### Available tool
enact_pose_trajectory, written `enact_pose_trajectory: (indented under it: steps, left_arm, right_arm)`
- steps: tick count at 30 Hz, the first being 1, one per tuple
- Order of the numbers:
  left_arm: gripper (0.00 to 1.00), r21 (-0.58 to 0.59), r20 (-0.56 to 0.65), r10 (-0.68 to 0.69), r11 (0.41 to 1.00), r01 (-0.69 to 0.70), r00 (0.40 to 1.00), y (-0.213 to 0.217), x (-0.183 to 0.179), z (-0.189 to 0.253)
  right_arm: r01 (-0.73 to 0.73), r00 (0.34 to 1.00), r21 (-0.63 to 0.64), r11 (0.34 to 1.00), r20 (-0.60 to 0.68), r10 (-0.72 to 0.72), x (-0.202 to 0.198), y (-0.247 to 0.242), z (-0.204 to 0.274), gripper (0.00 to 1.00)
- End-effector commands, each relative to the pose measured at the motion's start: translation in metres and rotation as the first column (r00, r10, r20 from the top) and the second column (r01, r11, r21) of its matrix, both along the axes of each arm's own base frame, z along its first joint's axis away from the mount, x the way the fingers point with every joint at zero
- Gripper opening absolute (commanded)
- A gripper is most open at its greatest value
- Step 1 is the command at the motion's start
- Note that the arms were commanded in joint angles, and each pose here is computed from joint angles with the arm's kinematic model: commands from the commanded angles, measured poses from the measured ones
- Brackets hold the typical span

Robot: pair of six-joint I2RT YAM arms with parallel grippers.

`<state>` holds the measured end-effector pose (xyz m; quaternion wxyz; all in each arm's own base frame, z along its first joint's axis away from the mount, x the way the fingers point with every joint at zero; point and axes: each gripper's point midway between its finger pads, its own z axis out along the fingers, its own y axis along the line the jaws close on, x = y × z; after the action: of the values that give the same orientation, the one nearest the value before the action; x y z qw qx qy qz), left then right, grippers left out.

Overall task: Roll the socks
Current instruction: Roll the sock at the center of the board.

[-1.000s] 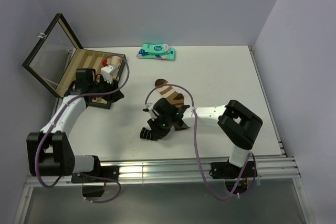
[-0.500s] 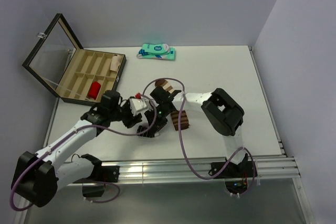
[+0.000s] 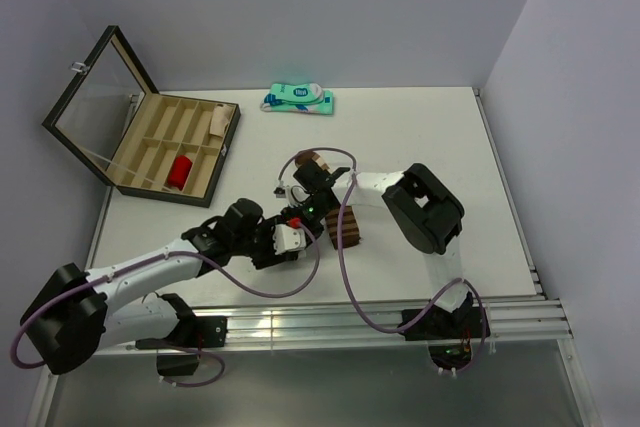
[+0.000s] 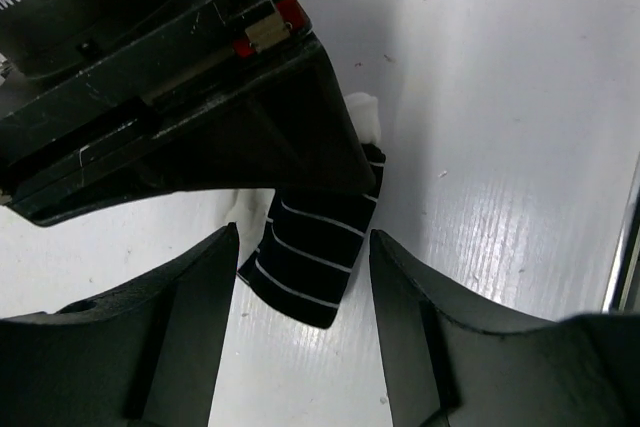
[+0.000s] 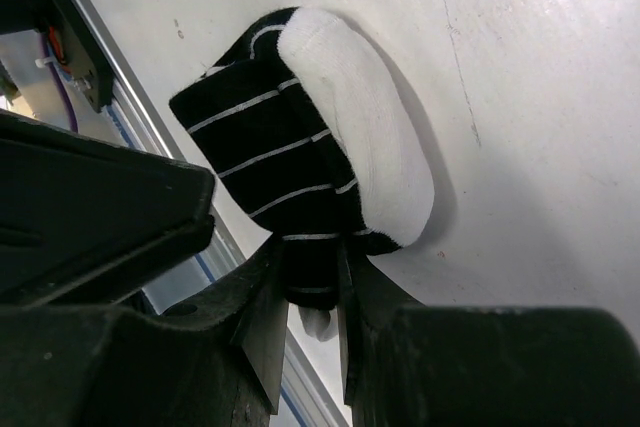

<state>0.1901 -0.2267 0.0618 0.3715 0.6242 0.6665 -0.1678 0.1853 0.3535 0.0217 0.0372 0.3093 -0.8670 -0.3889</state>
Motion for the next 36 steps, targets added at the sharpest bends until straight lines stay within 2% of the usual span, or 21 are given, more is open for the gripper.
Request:
enact_pose_trajectory:
  steps: [1,12,15,17,20,22,23,25,28,36]
  left_arm:
    - [0.6,-0.043,0.044,0.03,0.999,-0.028,0.999,-0.011,0.012,0.006]
    - [0.55,-0.028,-0.045,0.057,0.998,-0.058,0.997,-0.022,0.016,-0.013]
    - [0.48,-0.032,-0.084,0.058,0.998,-0.061,0.995,-0.026,0.014,-0.013]
    - [0.38,-0.029,-0.129,0.043,0.998,-0.047,0.991,-0.028,0.009,-0.016]
    - [0.22,-0.011,-0.185,0.034,0.999,-0.037,0.982,-0.026,0.004,-0.022]
    - [0.12,0.001,-0.216,0.026,1.0,-0.027,0.976,-0.024,0.001,-0.025]
    - [0.08,0.012,-0.253,0.021,1.0,-0.018,0.967,-0.022,-0.003,-0.028]
    - [0.02,0.025,-0.29,0.013,1.0,-0.006,0.957,-0.019,-0.006,-0.032]
    - [0.0,0.051,-0.347,0.009,0.999,0.01,0.938,-0.013,-0.009,-0.035]
    - [0.0,0.061,-0.493,-0.007,0.997,0.043,0.87,-0.004,-0.007,-0.033]
  right_arm:
    - [0.018,1.0,-0.06,0.998,-0.013,-0.019,0.002,-0.009,-0.013,0.07]
    - [0.033,0.999,-0.056,0.998,-0.006,-0.034,0.003,-0.011,-0.013,0.07]
    - [0.036,0.999,-0.058,0.998,0.002,-0.036,0.004,-0.011,-0.013,0.08]
    - [0.043,0.999,-0.065,0.997,0.006,-0.043,0.004,-0.013,-0.015,0.1]
    - [0.076,0.997,-0.07,0.995,0.031,-0.074,0.008,-0.014,-0.014,0.2]
    - [0.098,0.995,-0.063,0.993,0.041,-0.095,0.009,-0.013,-0.011,0.3]
    - [0.114,0.992,-0.052,0.992,0.061,-0.11,0.011,-0.013,-0.008,0.37]
    - [0.154,0.985,-0.043,0.987,0.081,-0.15,0.015,-0.014,-0.002,0.43]
    - [0.222,0.969,-0.007,0.975,0.111,-0.22,0.022,-0.015,0.011,0.5]
    - [0.425,0.875,0.075,0.902,0.22,-0.431,0.041,-0.042,0.052,0.57]
